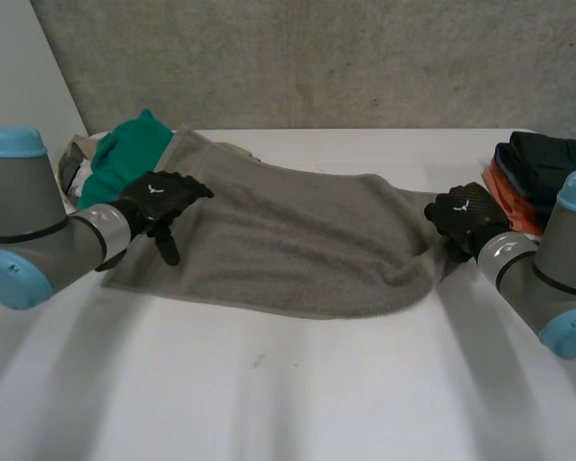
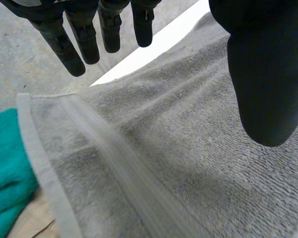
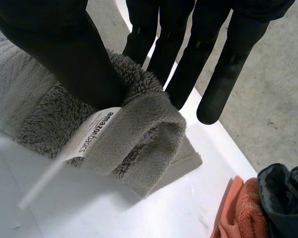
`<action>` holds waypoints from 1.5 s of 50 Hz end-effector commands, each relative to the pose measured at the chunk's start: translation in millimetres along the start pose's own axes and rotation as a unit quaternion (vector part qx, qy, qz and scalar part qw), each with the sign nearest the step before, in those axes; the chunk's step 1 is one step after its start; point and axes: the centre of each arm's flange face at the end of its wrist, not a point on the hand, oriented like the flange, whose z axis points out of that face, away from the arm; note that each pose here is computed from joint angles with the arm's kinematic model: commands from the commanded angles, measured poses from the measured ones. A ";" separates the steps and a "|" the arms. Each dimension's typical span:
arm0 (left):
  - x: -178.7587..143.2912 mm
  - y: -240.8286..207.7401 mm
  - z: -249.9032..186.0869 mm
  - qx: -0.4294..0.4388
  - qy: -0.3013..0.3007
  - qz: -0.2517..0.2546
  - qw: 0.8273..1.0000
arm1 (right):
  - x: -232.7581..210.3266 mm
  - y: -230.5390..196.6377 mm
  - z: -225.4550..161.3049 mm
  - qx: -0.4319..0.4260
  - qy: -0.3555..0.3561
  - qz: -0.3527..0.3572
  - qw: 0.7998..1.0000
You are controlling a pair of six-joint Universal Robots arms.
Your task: Fold the laundry.
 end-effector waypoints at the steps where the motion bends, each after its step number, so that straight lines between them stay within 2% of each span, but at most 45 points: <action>1: -8.6 8.2 -20.3 -0.072 -0.043 0.049 0.995 | 4.9 -0.6 0.9 -0.026 -0.014 0.019 0.999; 5: -17.7 23.1 -22.3 -0.101 -0.069 0.100 0.988 | 5.7 2.1 1.2 -0.040 -0.022 0.023 0.999; 9: -22.1 37.1 -18.0 -0.108 -0.075 0.123 0.984 | 4.0 4.8 2.2 -0.047 -0.027 0.023 0.998; 25: -16.1 56.0 7.5 -0.084 -0.088 0.146 0.982 | -6.3 12.1 3.7 -0.057 -0.040 0.007 0.998; 43: -14.1 64.1 13.0 -0.102 -0.081 0.150 0.980 | -12.6 15.3 4.5 -0.059 -0.049 -0.006 0.997; 53: -14.5 67.0 27.9 -0.100 -0.086 0.175 0.976 | -14.3 15.4 4.3 -0.059 -0.052 -0.012 0.997; 64: -17.1 58.2 40.3 -0.080 -0.101 0.165 0.978 | -14.8 14.8 3.5 -0.059 -0.053 -0.013 0.997; 75: -7.7 52.8 41.8 -0.062 -0.076 0.163 0.982 | -12.1 11.7 2.2 -0.057 -0.047 -0.014 0.997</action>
